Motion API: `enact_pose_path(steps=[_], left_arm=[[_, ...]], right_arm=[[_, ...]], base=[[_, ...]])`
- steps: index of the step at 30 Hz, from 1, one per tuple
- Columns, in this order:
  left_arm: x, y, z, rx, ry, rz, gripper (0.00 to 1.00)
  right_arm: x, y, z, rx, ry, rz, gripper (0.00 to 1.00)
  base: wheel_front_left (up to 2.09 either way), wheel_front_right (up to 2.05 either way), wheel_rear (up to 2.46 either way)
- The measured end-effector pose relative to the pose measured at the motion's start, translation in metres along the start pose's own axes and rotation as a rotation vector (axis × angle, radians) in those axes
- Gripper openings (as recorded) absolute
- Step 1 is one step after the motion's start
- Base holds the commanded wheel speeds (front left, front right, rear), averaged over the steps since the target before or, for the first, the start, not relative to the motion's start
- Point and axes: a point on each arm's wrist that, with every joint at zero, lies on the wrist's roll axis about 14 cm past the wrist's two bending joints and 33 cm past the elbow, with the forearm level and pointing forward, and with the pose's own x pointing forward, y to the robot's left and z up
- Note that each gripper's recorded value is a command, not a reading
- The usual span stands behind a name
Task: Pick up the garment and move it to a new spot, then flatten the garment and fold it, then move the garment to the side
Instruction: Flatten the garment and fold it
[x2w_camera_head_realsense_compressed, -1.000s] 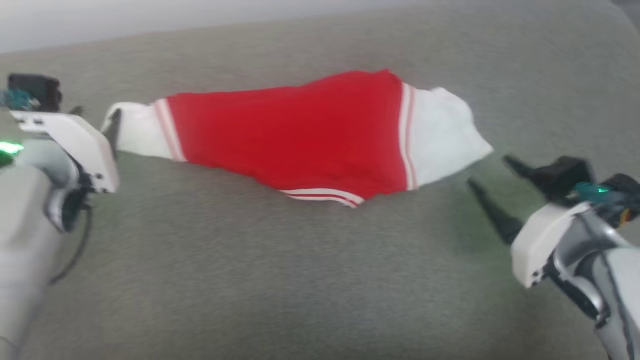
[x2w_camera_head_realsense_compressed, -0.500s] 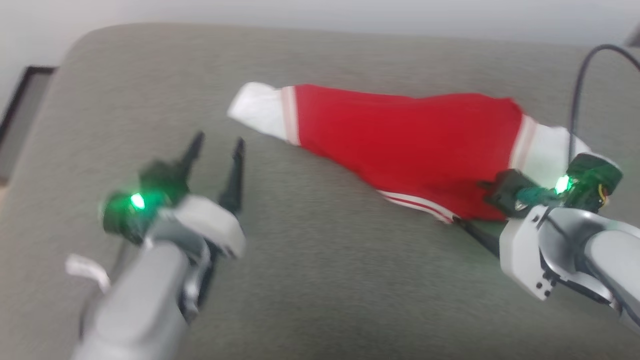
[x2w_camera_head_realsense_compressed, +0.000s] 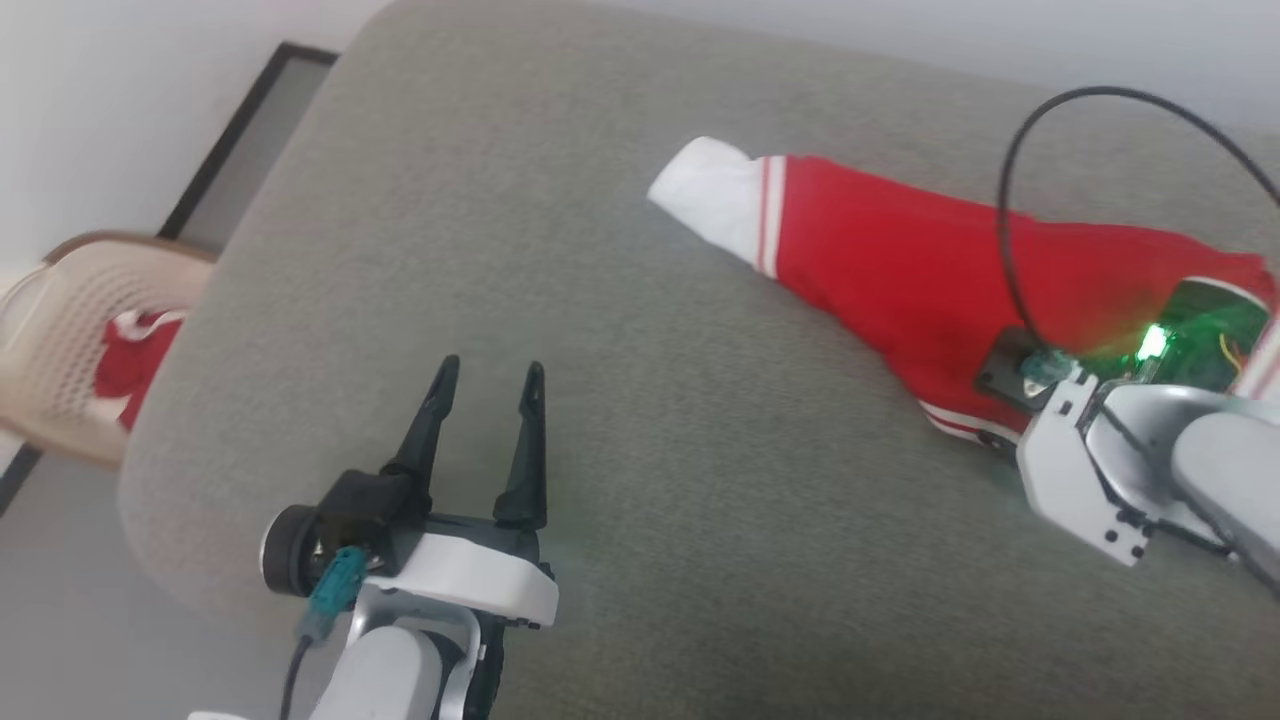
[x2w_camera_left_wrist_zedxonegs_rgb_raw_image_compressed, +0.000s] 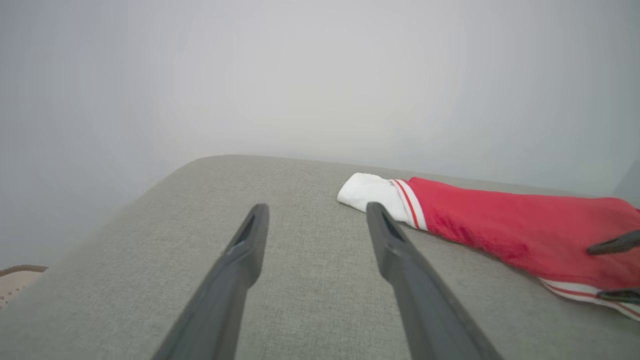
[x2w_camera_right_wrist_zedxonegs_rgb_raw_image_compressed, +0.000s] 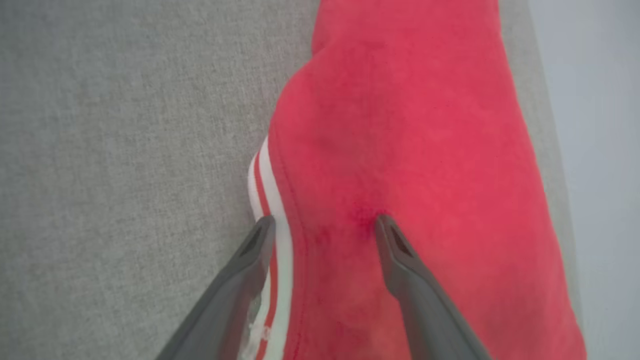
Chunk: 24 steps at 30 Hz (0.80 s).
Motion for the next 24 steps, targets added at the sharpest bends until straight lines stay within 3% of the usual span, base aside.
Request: enact_pose_path(steps=[2,4,5,6,16,24], left_arm=[[-0.003,0.007,0.001,-0.015,-0.005,0.024,1.0],[-0.005,0.012,0.001,-0.014,-0.002,0.037,1.0],[-0.006,0.016,0.001,-0.015,-0.005,0.048,1.0],[-0.007,0.018,0.001,-0.019,-0.003,0.055,1.0],[-0.009,0.021,-0.002,-0.031,0.001,0.051,1.0],[-0.001,0.003,0.002,-0.057,-0.021,-0.003,1.0]], right_arm=[[0.011,0.007,-0.006,-0.018,0.042,0.022,0.99],[0.019,0.02,-0.015,-0.05,0.082,0.053,0.47],[0.022,0.02,-0.016,-0.061,0.093,0.057,0.31],[0.023,0.02,-0.016,-0.077,0.099,0.057,0.0],[0.013,-0.008,-0.028,0.005,0.084,-0.01,0.0],[-0.021,-0.037,-0.059,0.177,0.075,-0.104,0.0]], base=[[0.0,0.0,0.0],[0.0,0.0,0.0],[0.0,0.0,0.0],[0.0,0.0,0.0],[0.0,0.0,0.0],[0.0,0.0,0.0]])
